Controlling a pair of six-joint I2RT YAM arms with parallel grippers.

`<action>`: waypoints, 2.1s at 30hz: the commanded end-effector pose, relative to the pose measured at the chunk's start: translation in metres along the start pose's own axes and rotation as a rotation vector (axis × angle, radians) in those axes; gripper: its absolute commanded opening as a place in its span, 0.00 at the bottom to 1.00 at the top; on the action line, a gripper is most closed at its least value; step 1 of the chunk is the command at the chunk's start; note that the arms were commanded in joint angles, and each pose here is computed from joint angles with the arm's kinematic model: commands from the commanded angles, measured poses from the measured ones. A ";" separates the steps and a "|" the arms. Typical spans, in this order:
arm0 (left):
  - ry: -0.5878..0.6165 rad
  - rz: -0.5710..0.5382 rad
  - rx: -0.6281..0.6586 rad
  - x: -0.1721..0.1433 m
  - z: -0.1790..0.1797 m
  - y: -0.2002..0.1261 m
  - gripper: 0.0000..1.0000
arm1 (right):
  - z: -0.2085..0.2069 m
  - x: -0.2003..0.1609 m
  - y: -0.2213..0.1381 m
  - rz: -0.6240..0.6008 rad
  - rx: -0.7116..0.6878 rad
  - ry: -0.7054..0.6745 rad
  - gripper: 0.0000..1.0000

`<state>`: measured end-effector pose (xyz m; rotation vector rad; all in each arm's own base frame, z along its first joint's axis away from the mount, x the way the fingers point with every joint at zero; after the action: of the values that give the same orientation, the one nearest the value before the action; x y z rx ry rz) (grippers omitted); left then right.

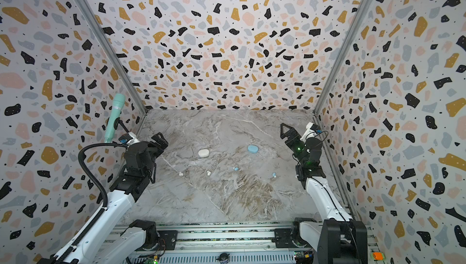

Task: Insert wireless bluetooth earbuds into charging case
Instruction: Move the charging case to the center of the table.

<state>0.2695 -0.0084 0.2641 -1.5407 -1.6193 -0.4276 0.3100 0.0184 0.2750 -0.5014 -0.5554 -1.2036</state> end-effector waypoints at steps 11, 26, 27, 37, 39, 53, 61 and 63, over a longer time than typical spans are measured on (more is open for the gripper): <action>0.145 0.294 0.044 -0.056 -0.022 0.026 1.00 | 0.048 -0.042 0.003 0.166 -0.270 -0.450 0.99; 0.342 0.476 0.080 -0.104 -0.069 0.044 1.00 | 0.050 -0.103 -0.002 0.378 -0.279 -0.576 0.99; 0.357 0.485 0.082 -0.108 -0.074 0.046 1.00 | 0.050 -0.107 -0.002 0.385 -0.277 -0.584 0.99; 0.490 0.630 0.137 -0.153 -0.086 0.078 1.00 | 0.045 -0.131 -0.008 0.430 -0.244 -0.598 0.99; 0.511 0.646 0.164 -0.159 -0.084 0.084 1.00 | 0.045 -0.135 -0.008 0.441 -0.232 -0.594 0.99; 0.523 0.734 0.224 -0.192 -0.073 0.103 1.00 | 0.041 -0.145 -0.004 0.468 -0.219 -0.591 1.00; 0.534 0.776 0.227 -0.205 -0.067 0.108 1.00 | 0.043 -0.143 -0.005 0.463 -0.210 -0.588 0.98; 0.537 0.775 0.230 -0.206 -0.066 0.109 1.00 | 0.043 -0.143 -0.006 0.461 -0.212 -0.587 0.98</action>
<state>0.3677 -0.1667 0.1138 -1.5513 -0.5759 -0.1779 0.2636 0.1460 0.2129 -1.1307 -0.7412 -0.6577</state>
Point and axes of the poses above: each gripper's point midway between its finger pads, its own y axis out along the fingers, its own z axis along the line the jaws close on, x = y × z, the point moved 7 cm from there along -y, back along the fingers, and after that the axes turned 3 degrees about -y, right-handed, at the moved point
